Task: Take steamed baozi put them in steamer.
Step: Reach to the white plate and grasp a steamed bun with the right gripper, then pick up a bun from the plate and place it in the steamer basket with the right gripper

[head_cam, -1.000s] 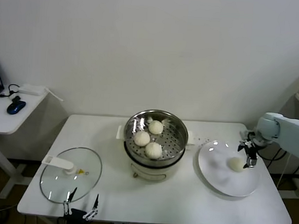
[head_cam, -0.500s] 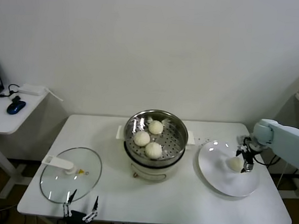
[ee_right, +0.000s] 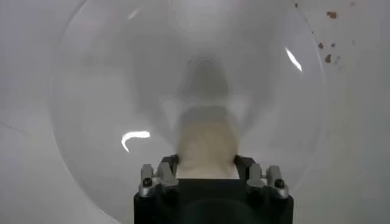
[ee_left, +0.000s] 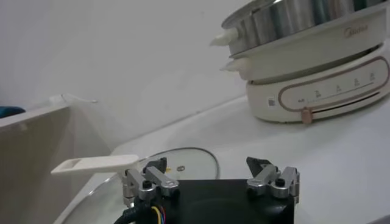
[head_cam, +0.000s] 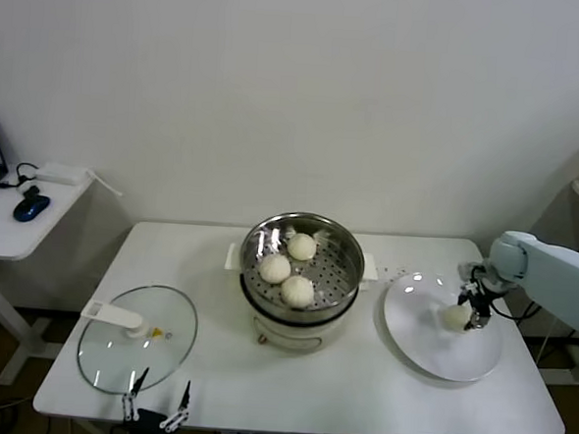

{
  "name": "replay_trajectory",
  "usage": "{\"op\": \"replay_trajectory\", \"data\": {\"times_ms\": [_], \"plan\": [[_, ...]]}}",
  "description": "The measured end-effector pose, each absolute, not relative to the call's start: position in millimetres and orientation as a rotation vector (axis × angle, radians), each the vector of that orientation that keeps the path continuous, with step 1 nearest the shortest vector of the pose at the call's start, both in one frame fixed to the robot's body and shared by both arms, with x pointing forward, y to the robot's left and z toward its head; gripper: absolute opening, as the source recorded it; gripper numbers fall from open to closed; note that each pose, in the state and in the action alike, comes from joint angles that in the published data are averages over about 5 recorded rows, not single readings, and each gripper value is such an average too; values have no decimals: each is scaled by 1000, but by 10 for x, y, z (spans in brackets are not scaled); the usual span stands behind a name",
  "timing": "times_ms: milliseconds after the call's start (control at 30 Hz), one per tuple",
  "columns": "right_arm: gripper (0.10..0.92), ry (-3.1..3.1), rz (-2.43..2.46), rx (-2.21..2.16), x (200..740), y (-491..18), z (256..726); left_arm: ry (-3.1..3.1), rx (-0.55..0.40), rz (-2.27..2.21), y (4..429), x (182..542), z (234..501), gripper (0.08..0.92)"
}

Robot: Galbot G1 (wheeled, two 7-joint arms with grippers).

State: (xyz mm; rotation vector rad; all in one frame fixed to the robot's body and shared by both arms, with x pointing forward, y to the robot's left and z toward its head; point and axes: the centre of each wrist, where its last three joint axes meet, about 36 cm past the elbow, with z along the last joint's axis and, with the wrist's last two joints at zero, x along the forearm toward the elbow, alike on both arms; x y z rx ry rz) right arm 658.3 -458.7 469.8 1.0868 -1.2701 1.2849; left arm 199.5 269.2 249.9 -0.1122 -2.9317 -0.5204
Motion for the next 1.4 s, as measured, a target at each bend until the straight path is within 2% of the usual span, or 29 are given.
{"op": "replay_trajectory", "data": {"times_ms": [167, 333, 800, 1000, 1200, 1400], "plan": [[620, -1272, 1279, 1098, 6574, -4582, 4831, -2931, -114, -525, 2702, 1982, 2503, 823], [619, -1273, 1285, 1128, 6586, -4453, 5180, -2937, -121, -530, 2705, 1998, 2512, 823], [619, -1331, 1311, 1263, 6481, -3500, 6775, -2947, -152, -522, 2627, 2021, 2530, 823], [619, -1378, 1312, 1304, 6438, -3033, 7275, -2957, -157, -522, 2612, 2047, 2553, 823], [619, -1390, 1346, 1334, 6469, -2498, 7480, -2967, -155, -525, 2616, 2072, 2566, 823], [619, -1366, 1383, 1360, 6603, -2015, 7293, -2972, -141, -528, 2636, 2085, 2585, 823]]}}
